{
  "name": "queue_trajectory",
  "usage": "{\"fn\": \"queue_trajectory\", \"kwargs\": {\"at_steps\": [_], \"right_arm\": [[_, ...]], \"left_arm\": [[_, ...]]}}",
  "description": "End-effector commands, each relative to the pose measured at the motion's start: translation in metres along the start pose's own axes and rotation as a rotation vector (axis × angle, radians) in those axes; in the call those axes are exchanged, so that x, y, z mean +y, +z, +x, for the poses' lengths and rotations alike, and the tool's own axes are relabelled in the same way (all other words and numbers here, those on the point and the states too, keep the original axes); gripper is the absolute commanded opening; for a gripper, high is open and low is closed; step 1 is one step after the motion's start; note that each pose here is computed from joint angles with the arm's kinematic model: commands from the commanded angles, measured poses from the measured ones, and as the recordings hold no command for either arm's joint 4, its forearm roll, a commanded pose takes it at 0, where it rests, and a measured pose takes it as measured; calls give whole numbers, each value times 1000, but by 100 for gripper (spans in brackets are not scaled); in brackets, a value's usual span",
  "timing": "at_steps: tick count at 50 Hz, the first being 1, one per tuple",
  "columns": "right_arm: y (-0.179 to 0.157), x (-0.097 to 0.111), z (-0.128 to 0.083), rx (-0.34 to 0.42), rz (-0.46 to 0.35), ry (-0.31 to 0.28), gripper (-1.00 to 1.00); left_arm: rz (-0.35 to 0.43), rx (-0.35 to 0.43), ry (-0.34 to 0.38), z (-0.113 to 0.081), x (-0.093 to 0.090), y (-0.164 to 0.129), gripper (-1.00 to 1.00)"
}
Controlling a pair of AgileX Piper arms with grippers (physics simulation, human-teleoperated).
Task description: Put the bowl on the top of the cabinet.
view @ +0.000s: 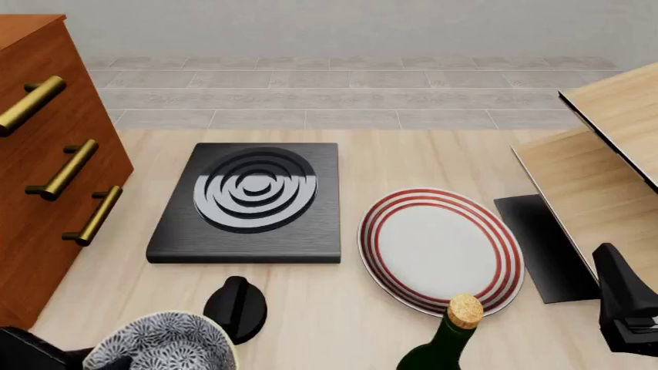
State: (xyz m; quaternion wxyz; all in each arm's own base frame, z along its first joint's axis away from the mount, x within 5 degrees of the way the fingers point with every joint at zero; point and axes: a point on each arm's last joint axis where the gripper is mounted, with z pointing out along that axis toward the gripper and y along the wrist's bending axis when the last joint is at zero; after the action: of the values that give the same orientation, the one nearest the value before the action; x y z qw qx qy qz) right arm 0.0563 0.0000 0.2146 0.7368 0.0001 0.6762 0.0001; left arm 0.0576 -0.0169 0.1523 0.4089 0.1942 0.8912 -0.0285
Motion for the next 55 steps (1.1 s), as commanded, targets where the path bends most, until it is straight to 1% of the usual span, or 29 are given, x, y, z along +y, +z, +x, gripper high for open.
{"fn": "queue_trajectory", "kwargs": {"at_steps": [1, 2, 4, 6, 12, 13, 16, 18, 20, 27, 29, 30, 31, 33, 34, 37, 38, 41, 42, 43, 46, 47, 49, 50, 51, 52, 53, 54, 55], "right_arm": [[0, 0, 0, 0, 0, 0, 100], [0, 0, 0, 0, 0, 0, 100], [0, 0, 0, 0, 0, 0, 100], [0, 0, 0, 0, 0, 0, 100], [0, 0, 0, 0, 0, 0, 100], [0, 0, 0, 0, 0, 0, 100], [0, 0, 0, 0, 0, 0, 100], [0, 0, 0, 0, 0, 0, 100], [0, 0, 0, 0, 0, 0, 100], [0, 0, 0, 0, 0, 0, 100], [0, 0, 0, 0, 0, 0, 100], [0, 0, 0, 0, 0, 1, 100], [0, 0, 0, 0, 0, -1, 100], [0, 0, 0, 0, 0, -1, 100], [0, 0, 0, 0, 0, 1, 100], [0, 0, 0, 0, 0, 0, 100], [0, 0, 0, 0, 0, 0, 100], [0, 0, 0, 0, 0, -1, 100], [0, 0, 0, 0, 0, 0, 100], [0, 0, 0, 0, 0, 1, 100], [0, 0, 0, 0, 0, -1, 100], [0, 0, 0, 0, 0, 0, 100], [0, 0, 0, 0, 0, 0, 100], [0, 0, 0, 0, 0, 0, 100], [0, 0, 0, 0, 0, 0, 100], [0, 0, 0, 0, 0, 0, 100], [0, 0, 0, 0, 0, 1, 100], [0, 0, 0, 0, 0, 0, 100], [0, 0, 0, 0, 0, 0, 100]], "left_arm": [[-20, -91, 32, -10, 2, -15, -100], [-20, -91, 32, -10, 2, -15, -100], [-40, -125, 19, -20, 4, -24, -100], [-46, -130, 6, -23, 5, -26, -100], [-38, -150, -28, -31, 6, -38, -100], [-37, -155, -47, -35, 6, -40, -100], [-38, -172, -53, -40, 7, -46, -100], [-42, -199, -55, -46, 8, -55, -100], [-58, -233, -80, -57, 10, -65, -100], [-81, -282, -94, -70, 13, -80, -100], [-89, -297, -111, -75, 14, -85, -100], [-99, -320, -116, -78, 15, -91, -100], [-104, -326, -146, -85, 17, -93, -100], [-101, -327, -153, -86, 17, -94, -100], [-123, -351, -152, -90, 18, -99, -100], [-140, -386, -185, -100, 21, -108, -100], [-145, -414, -189, -102, 21, -115, -100], [-147, -439, -202, -108, 21, -123, -100], [-116, -443, -236, -111, 20, -127, -100], [-88, -423, -272, -112, 20, -125, -100], [-108, -450, -269, -114, 21, -132, -100], [-95, -450, -309, -117, 21, -134, -100], [-95, -488, -323, -122, 21, -145, -100], [-91, -501, -351, -125, 22, -149, -100], [-91, -501, -351, -125, 22, -149, -100], [-85, -527, -355, -126, 21, -157, -100], [-74, -526, -372, -127, 21, -158, -100], [-67, -512, -412, -131, 22, -156, -100], [-67, -512, -412, -131, 22, -156, -100]]}}
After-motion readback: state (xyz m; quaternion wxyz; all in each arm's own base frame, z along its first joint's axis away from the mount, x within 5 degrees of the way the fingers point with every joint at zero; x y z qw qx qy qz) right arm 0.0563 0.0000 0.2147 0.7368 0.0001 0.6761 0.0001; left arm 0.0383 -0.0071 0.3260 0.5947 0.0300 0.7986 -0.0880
